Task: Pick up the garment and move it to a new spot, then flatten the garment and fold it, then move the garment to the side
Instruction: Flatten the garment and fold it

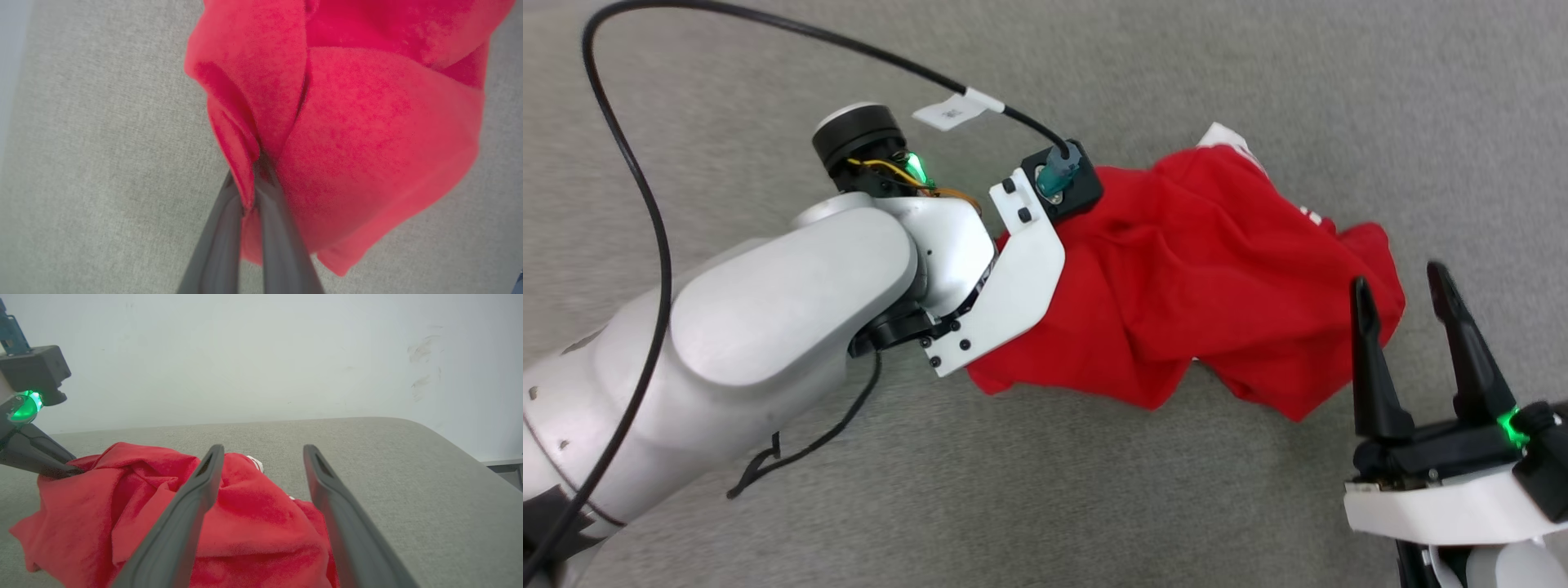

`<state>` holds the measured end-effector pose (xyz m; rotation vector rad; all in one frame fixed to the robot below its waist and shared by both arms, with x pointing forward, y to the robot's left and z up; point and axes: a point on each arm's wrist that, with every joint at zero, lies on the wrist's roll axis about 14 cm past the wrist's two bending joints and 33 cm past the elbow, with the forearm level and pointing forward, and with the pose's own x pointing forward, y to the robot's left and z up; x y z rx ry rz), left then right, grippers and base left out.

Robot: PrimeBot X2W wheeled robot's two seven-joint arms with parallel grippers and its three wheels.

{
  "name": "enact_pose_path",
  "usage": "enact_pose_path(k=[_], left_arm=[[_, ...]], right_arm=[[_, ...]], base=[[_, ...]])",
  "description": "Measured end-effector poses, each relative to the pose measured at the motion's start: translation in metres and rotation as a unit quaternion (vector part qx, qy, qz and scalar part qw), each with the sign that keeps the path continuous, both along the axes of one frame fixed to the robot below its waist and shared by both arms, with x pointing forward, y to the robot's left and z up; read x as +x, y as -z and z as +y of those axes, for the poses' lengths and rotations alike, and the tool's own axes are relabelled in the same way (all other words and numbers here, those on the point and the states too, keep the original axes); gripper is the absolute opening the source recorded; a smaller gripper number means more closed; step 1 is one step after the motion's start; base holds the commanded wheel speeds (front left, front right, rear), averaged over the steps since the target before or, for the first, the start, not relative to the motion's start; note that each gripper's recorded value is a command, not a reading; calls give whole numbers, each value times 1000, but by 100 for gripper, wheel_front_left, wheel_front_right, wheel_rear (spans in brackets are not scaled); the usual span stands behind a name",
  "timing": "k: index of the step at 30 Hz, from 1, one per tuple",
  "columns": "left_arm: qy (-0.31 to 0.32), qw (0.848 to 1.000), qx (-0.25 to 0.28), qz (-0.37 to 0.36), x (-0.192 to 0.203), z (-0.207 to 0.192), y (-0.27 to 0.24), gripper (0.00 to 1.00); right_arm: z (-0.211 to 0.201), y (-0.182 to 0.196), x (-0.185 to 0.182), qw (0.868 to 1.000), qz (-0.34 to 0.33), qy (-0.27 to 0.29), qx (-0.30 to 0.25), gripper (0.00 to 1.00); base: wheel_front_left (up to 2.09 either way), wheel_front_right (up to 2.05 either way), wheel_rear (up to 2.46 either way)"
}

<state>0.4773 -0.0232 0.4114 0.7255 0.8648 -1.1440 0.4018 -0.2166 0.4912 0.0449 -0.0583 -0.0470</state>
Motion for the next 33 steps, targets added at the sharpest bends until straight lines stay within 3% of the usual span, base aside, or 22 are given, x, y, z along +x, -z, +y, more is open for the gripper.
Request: enact_pose_path(k=[3,8,13,21,25,29,30,31,33], left_arm=[[-13,998,-53,-31,-1,5,-26,0],[-83,991,-83,-63,-7,61,-43,0],[-204,974,-65,-73,-33,147,-45,0],[-380,925,-19,0,-127,250,-7,0],[-417,907,-8,58,-164,258,21,0],[-424,901,-1,94,-181,254,39,0],[-427,899,0,95,-181,255,42,45],[-429,898,1,94,-181,256,42,100],[-433,896,-11,94,-179,253,41,100]], right_arm=[[4,-1,-9,1000,2,-4,3,100],[20,-7,-17,1000,-6,-28,12,100],[37,-13,-21,998,-16,-55,21,100],[64,-19,-21,995,-25,-97,27,100],[66,-17,-21,995,-22,-99,25,100],[63,-13,-22,995,-15,-94,22,100],[62,-13,-22,995,-15,-94,22,100],[62,-12,-23,995,-15,-93,22,100],[61,-13,-23,995,-15,-92,21,100]], base=[[0,0,0],[0,0,0],[0,0,0],[0,0,0],[0,0,0],[0,0,0],[0,0,0],[0,0,0],[0,0,0]])
